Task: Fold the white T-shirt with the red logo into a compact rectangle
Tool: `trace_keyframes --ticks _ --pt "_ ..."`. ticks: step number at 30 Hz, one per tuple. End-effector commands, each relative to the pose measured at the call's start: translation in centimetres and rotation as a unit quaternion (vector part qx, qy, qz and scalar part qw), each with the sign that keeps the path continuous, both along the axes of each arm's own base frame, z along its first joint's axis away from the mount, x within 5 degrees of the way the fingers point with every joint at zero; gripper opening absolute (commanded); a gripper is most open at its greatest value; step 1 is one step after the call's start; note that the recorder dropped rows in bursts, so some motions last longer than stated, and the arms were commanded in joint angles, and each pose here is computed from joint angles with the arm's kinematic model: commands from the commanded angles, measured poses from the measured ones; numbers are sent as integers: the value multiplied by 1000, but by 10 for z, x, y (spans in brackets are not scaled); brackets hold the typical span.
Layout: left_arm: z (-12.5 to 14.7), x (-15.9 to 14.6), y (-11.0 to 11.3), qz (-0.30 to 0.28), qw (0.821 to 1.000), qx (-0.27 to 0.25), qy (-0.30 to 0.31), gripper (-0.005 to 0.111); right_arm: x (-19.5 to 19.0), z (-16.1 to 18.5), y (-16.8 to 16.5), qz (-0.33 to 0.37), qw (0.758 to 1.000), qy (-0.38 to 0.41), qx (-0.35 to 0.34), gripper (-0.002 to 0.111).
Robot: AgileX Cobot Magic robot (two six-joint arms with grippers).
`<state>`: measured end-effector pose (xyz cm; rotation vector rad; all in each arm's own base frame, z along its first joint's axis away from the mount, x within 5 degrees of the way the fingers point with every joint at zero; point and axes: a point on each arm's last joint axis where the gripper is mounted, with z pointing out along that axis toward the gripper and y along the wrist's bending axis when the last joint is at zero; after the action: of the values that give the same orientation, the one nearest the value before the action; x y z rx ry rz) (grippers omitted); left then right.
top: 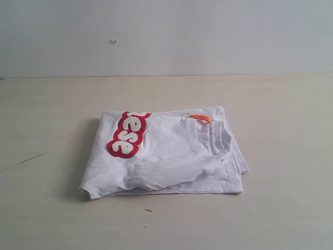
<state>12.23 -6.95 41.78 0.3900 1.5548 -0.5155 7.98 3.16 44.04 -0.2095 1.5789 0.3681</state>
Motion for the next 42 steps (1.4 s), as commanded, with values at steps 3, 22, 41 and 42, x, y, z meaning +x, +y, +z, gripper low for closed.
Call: trace_keyframes --ticks 3,22,41,42 --pt "-5 -66 30 7 995 -47 -86 0 -61 -1 -11 11 999 -43 14 0" --pt "-20 -160 76 41 954 -114 -274 0 -138 -37 -44 -82 981 -173 23 0" --pt "-20 -160 76 40 955 -113 -272 0 -138 -38 -44 -79 983 -166 26 0" --pt "-20 -160 76 40 955 -113 -272 0 -138 -38 -44 -79 983 -166 26 0"
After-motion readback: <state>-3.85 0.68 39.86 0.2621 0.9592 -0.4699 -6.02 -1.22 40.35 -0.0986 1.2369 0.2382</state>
